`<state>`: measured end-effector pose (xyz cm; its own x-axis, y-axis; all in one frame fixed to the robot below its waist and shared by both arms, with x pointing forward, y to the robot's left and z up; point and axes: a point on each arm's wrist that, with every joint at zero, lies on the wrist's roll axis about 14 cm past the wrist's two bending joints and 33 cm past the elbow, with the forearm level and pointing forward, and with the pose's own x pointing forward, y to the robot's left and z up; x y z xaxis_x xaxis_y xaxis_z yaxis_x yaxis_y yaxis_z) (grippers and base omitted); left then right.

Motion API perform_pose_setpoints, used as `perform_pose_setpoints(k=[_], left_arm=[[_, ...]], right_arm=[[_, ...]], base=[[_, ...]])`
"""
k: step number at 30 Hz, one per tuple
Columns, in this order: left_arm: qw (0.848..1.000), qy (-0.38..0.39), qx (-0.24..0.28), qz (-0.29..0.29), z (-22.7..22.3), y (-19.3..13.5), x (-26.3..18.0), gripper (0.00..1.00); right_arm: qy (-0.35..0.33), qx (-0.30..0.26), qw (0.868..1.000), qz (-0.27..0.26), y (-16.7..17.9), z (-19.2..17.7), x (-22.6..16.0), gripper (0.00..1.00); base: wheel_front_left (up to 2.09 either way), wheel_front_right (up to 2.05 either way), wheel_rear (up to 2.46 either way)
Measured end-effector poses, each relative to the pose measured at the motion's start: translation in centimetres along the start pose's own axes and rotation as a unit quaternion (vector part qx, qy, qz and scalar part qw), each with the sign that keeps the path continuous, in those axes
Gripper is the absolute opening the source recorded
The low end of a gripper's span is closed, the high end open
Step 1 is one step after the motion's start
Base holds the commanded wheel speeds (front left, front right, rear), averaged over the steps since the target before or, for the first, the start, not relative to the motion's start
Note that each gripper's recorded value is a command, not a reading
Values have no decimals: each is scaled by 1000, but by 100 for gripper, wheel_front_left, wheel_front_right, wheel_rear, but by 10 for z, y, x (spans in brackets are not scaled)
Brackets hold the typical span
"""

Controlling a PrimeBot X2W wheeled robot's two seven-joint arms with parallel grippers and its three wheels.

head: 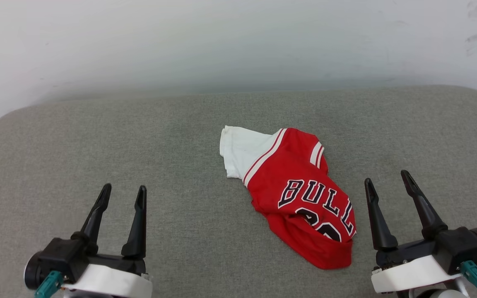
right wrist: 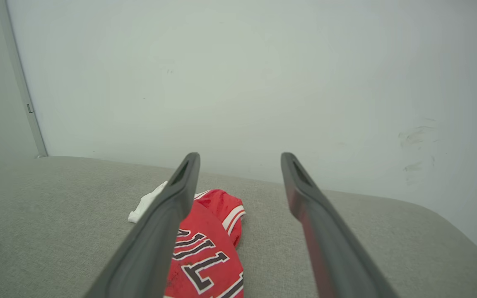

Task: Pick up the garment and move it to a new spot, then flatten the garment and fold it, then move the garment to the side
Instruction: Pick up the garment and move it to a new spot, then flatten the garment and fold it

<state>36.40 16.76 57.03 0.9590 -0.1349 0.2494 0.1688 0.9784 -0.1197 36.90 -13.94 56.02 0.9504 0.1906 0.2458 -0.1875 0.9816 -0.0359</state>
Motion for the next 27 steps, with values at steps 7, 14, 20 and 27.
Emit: perform_pose_setpoints(k=[7,14,20,27], left_arm=[[1000,-3,-10,-8,-5,-7,-4,100],[1000,-3,-3,-19,-8,-12,-1,100],[999,32,-11,-41,-32,-21,1,100],[982,127,40,-137,-62,-43,58,100]], right_arm=[[-1,3,1000,-2,-1,1,-2,100],[0,2,1000,-9,-5,1,-4,100],[9,5,1000,-12,-6,-5,-5,100],[19,5,1000,-20,-15,-16,8,100]], base=[[0,0,0],[0,0,0],[0,0,0],[0,0,0]])
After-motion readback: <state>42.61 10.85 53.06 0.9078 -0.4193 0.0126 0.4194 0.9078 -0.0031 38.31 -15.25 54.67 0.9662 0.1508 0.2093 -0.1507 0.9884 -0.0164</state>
